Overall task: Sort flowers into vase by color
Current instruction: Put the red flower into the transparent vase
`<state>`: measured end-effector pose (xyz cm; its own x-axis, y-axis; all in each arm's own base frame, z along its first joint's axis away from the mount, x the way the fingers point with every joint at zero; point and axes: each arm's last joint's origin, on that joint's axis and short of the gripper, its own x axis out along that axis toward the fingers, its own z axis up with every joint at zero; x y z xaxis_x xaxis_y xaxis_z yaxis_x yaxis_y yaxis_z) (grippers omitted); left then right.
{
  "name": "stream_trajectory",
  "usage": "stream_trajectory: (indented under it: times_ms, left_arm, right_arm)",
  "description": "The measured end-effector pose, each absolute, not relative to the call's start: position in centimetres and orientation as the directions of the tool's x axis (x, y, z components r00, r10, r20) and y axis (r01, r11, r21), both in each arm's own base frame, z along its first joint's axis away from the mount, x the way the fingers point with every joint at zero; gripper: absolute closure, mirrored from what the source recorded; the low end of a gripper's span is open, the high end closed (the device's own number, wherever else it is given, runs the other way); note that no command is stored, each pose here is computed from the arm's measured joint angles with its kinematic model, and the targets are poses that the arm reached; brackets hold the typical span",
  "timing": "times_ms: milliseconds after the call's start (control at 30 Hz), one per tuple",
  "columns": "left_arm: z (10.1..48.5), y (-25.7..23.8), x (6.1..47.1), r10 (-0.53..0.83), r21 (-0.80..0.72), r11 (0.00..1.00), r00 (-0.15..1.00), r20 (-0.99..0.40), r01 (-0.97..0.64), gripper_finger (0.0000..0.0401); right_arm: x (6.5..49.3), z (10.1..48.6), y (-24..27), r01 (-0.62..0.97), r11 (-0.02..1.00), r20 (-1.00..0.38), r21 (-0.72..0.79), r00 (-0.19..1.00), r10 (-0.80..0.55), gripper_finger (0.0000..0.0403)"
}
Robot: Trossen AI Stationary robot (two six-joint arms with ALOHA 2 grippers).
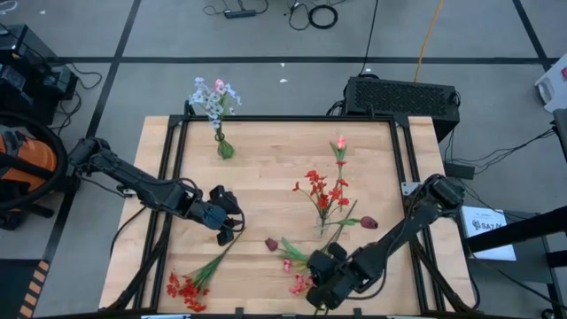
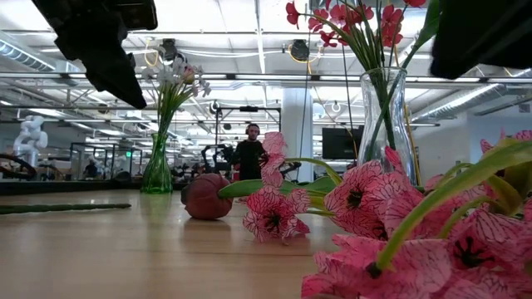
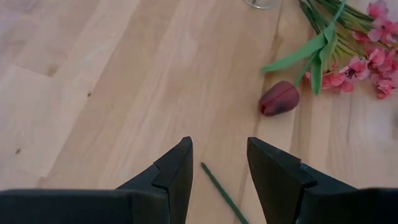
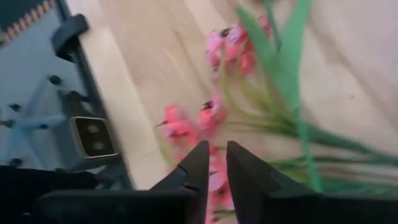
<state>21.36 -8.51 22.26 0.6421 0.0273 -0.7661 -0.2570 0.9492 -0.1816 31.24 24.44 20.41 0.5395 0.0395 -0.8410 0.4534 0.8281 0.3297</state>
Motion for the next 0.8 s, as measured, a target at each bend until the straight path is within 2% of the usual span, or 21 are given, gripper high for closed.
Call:
stream_trajectory:
  times_ms: [200,400,667,800]
  left_arm:
    - [22.3,-9.3,21.0,0.005,-0.182,0.958,0.643,-0.766,-0.224,0.0244]
    - [22.3,-9.8,20.8,-0.011,-0.182,0.963,0.644,-0.765,-0.199,0.0244]
    - [22.3,-10.4,20.5,-0.025,-0.179,0.968,0.645,-0.764,-0.174,0.0244]
    - [22.3,-10.5,20.5,-0.019,-0.171,0.970,0.647,-0.762,-0.173,0.0244]
  right_arm:
    - [32.2,20.1,22.9,0.358,0.908,-0.852,0.218,0.523,-0.002,0.0315]
    - [32.9,20.1,21.6,0.336,0.933,-0.844,0.128,0.531,-0.076,0.0285]
    - [33.1,19.9,21.1,0.324,0.941,-0.854,0.101,0.513,-0.085,0.0261]
    - [33.4,18.2,21.4,0.313,0.945,-0.881,0.097,0.468,-0.065,0.0257]
